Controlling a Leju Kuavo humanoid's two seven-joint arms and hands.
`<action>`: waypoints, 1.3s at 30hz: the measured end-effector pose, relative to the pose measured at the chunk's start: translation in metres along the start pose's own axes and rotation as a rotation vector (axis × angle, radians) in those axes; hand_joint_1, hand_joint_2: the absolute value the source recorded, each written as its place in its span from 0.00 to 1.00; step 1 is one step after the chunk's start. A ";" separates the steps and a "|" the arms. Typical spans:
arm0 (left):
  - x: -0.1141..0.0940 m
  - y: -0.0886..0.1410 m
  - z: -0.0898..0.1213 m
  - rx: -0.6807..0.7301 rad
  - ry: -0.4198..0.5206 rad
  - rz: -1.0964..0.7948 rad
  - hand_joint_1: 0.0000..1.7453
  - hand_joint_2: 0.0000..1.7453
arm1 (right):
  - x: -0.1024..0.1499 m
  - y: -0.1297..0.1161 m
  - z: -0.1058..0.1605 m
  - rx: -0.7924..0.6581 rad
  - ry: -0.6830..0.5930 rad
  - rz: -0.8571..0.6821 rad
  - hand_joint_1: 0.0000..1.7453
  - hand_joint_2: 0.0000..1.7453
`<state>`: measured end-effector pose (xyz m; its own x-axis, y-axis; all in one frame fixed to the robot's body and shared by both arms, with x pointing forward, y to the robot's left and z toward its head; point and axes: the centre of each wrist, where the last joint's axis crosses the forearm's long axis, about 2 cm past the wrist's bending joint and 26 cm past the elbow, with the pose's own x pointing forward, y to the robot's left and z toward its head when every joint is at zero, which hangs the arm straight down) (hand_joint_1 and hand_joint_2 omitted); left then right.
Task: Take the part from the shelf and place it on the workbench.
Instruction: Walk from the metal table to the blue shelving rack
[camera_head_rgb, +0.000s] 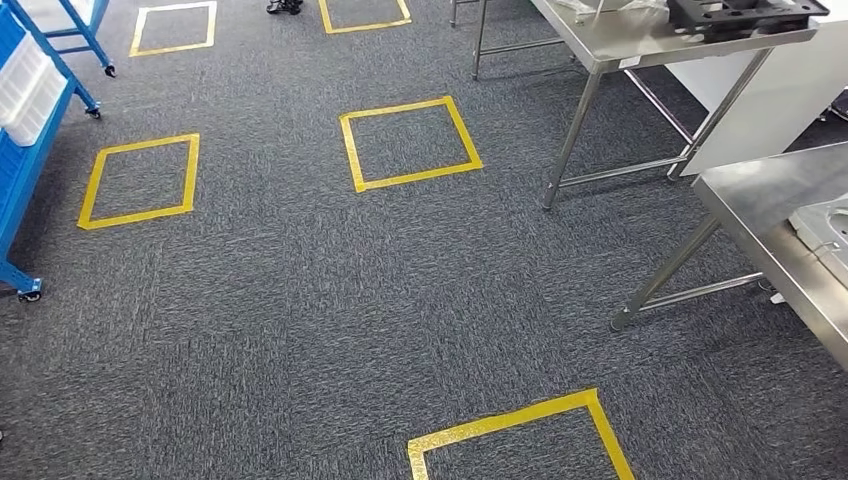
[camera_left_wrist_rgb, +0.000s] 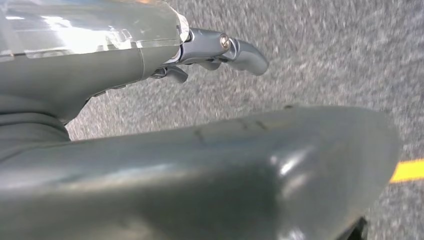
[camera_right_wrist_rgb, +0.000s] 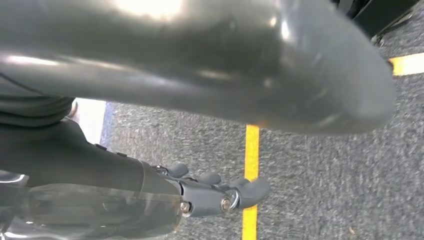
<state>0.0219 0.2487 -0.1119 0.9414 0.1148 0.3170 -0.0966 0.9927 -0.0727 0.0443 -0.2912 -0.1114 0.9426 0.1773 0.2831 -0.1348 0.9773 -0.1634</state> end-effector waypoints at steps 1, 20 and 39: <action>-0.001 0.000 0.000 0.000 0.001 -0.001 0.00 0.00 | 0.000 0.000 0.000 0.001 0.000 0.001 0.00 0.00; 0.002 0.000 0.000 -0.001 0.007 0.002 0.00 0.00 | 0.003 0.001 0.000 0.033 0.000 0.069 0.00 0.00; 0.003 0.001 -0.001 0.008 0.005 0.016 0.00 0.00 | 0.001 0.002 0.000 0.054 0.017 0.093 0.00 0.00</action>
<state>0.0246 0.2500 -0.1118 0.9414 0.1304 0.3112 -0.1141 0.9910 -0.0700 0.0446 -0.2887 -0.1114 0.9302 0.2661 0.2530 -0.2379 0.9616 -0.1368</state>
